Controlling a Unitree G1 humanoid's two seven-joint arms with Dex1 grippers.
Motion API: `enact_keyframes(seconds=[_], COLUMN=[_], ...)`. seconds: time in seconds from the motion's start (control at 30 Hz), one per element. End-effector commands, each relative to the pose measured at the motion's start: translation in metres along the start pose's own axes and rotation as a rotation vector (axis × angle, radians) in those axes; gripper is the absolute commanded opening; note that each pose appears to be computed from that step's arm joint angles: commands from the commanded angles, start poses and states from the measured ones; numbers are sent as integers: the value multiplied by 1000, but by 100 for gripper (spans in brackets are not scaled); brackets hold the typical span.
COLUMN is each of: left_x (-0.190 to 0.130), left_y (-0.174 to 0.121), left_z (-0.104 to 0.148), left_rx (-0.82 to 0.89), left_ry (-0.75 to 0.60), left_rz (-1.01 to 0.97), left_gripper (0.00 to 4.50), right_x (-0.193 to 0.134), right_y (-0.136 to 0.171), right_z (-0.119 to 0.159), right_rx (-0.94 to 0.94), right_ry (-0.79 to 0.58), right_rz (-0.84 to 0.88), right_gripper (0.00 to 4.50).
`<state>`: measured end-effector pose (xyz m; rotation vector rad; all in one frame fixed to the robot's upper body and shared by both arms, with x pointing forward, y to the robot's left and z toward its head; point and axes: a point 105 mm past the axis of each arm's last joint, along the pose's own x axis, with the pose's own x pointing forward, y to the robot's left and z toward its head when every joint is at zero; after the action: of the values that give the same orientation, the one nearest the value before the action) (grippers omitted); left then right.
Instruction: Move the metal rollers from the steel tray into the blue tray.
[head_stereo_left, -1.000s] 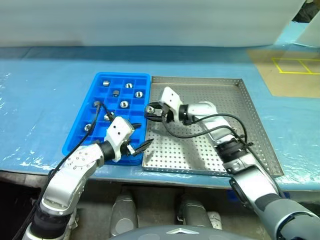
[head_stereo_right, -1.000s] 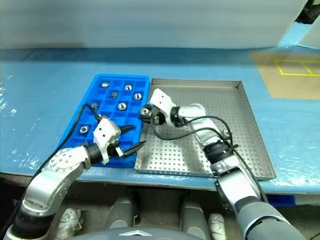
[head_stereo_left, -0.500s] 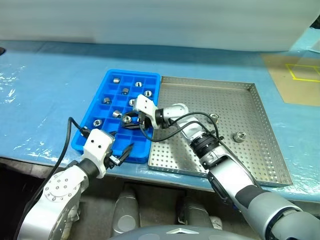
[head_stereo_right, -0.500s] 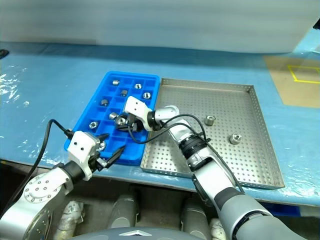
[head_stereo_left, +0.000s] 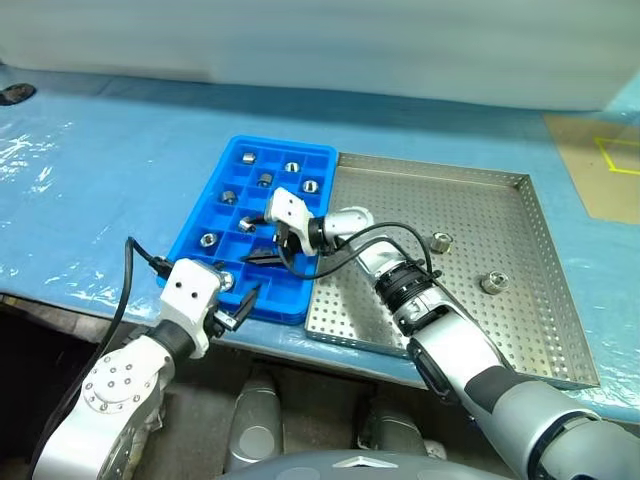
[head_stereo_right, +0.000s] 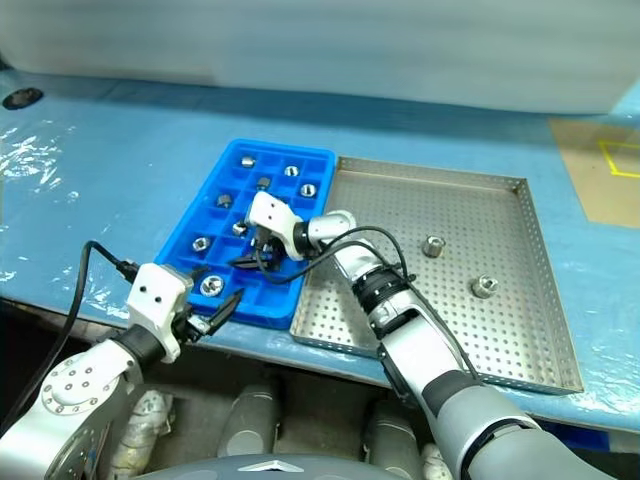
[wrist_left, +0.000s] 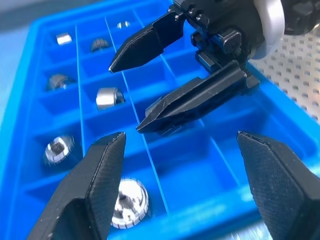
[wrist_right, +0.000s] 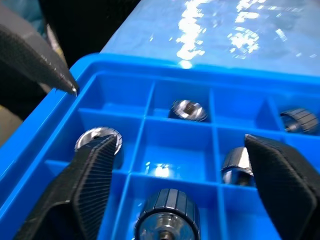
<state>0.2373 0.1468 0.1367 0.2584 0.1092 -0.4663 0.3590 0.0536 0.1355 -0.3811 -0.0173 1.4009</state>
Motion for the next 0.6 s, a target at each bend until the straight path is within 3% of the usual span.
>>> enact_keyframes(seconds=[0.03, 0.17, 0.37, 0.47, 0.6], left_x=[13, 34, 77, 88, 98], left_y=[1, -1, -14, -21, -28], left_z=[10, 16, 25, 27, 32], left_rx=[25, 35, 69, 89, 94], left_ry=[-51, -85, -142, -157, -183], left_rz=[-62, -155, -321, -383, -435], left_gripper=[376, 376, 376, 376, 376], right_x=[-32, -74, -154, -192, -215], right_y=[-31, -50, -64, -70, -74], right_z=[18, 5, -46, -75, -81], right_rx=[-18, 5, 68, 88, 139], right_ry=[-86, -44, 186, 366, 399], right_rz=[-141, -273, -516, -659, -779], right_gripper=[408, 408, 408, 408, 408])
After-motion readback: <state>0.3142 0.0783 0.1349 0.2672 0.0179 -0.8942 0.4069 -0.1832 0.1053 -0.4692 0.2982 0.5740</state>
